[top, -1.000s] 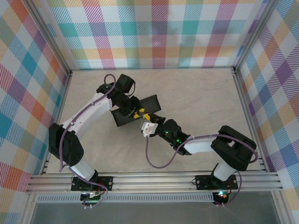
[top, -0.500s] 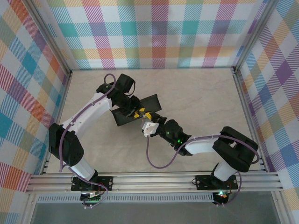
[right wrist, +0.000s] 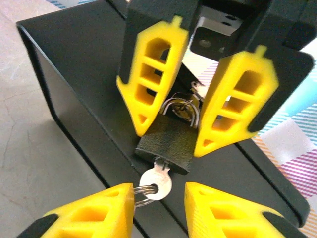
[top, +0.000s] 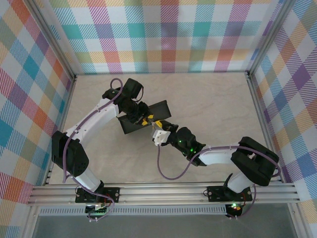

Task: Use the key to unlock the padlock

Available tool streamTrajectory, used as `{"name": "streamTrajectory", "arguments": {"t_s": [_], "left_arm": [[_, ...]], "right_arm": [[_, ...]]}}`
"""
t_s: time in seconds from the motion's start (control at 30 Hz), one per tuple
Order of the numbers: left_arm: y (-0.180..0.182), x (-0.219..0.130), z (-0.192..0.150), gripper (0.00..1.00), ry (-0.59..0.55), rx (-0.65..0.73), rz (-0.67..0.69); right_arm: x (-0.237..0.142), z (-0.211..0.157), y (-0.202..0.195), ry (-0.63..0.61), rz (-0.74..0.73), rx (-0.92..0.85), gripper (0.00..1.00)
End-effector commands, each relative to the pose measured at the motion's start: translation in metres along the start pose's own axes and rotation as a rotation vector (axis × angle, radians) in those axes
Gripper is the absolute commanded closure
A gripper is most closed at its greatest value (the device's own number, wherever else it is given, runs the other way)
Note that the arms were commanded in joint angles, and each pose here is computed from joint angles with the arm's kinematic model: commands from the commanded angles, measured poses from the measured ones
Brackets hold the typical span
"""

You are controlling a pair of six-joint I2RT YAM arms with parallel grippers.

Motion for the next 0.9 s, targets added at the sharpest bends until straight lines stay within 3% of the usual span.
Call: {"name": "streamTrajectory", "arguments": {"t_s": [0.0,0.87], "left_arm": [[-0.021,-0.015,-0.004,0.95,0.003,0.017,-0.076],[-0.026,-0.013,-0.012,0.95,0.039,0.010,-0.093]], "right_arm": [[-0.002,0.004,0.001,-0.018,0.013,0.029,0.70],[0.024,0.007,-0.019,0.007,-0.078,0.042,0.74]]}}
Point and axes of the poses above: each hand's point on the last joint's axis, 136 mm out from that joint toward the fingers, its own x axis out along the fingers, its own y axis along the line the jaws close on, z = x × y, the point moved 1 cm from there along -x, back along the fingers, and after that the axes turned 15 degrees about -x, right-handed, at the moved point
